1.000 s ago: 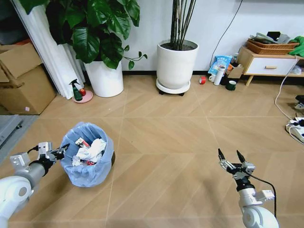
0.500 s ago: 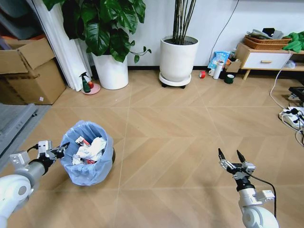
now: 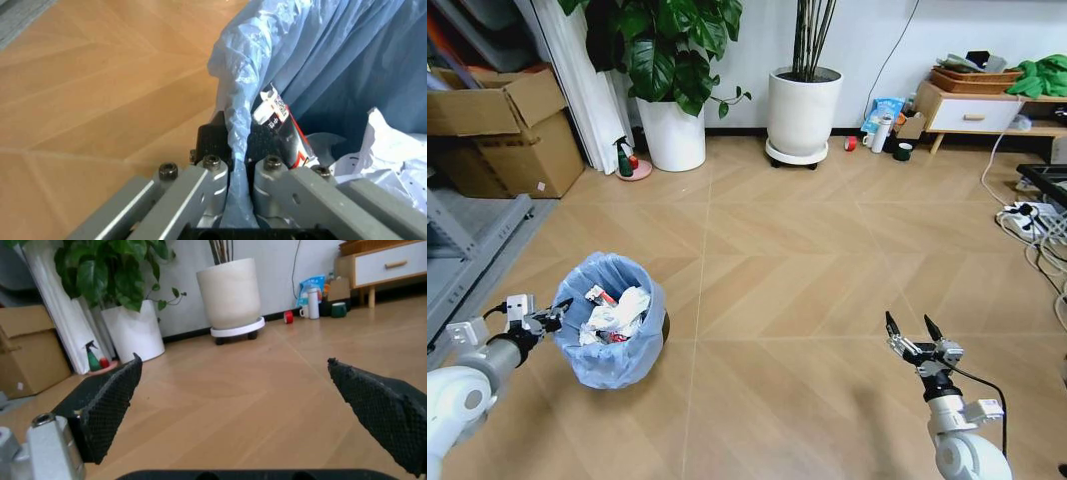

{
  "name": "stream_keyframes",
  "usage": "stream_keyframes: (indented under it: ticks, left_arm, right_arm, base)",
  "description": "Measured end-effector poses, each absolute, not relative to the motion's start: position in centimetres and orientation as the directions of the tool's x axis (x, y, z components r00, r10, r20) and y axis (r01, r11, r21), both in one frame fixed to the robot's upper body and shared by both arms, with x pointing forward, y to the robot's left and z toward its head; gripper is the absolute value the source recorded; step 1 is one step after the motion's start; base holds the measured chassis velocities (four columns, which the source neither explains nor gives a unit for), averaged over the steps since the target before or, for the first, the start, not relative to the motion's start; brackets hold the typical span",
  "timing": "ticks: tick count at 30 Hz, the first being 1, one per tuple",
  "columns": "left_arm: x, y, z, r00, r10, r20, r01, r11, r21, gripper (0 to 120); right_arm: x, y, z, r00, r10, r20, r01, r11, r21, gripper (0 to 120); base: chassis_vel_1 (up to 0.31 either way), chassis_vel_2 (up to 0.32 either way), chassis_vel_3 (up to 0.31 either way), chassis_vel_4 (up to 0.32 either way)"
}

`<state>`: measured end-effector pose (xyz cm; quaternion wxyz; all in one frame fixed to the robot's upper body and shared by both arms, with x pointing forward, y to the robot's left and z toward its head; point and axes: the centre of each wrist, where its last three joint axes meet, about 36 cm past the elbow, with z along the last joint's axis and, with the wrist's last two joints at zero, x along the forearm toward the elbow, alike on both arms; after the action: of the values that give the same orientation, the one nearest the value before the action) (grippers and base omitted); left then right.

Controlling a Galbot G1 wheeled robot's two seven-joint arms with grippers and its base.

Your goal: Pick up the trash bin and place the garbage on the floor into it.

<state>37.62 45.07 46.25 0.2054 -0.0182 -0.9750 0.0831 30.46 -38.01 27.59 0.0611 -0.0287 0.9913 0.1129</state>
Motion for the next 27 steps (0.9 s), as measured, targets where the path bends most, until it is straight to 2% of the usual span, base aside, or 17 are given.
stream_keyframes:
  ticks: [14,19,27]
  left_arm:
    - [38.1,45.4,44.5,-0.904,0.035,0.427,-0.047,0.983,-0.180,0]
    - [40.4,46.3,43.1,-0.893,0.000,0.449,-0.094,0.978,-0.185,0]
    - [43.0,48.5,41.1,-0.879,-0.059,0.473,-0.164,0.969,-0.184,0]
  right_arm:
    - [30.5,-38.1,27.3,-0.988,-0.047,-0.145,-0.080,0.971,0.225,100]
    - [30.2,-38.2,27.2,-0.989,-0.053,-0.141,-0.084,0.972,0.221,100]
    - [30.3,-38.6,27.5,-0.988,-0.083,-0.134,-0.109,0.974,0.200,100]
  base:
    - [0.295,-0.182,-0.281,0.179]
    - [0.065,-0.063,-0.042,0.069]
    - [-0.056,0.034,0.045,-0.045]
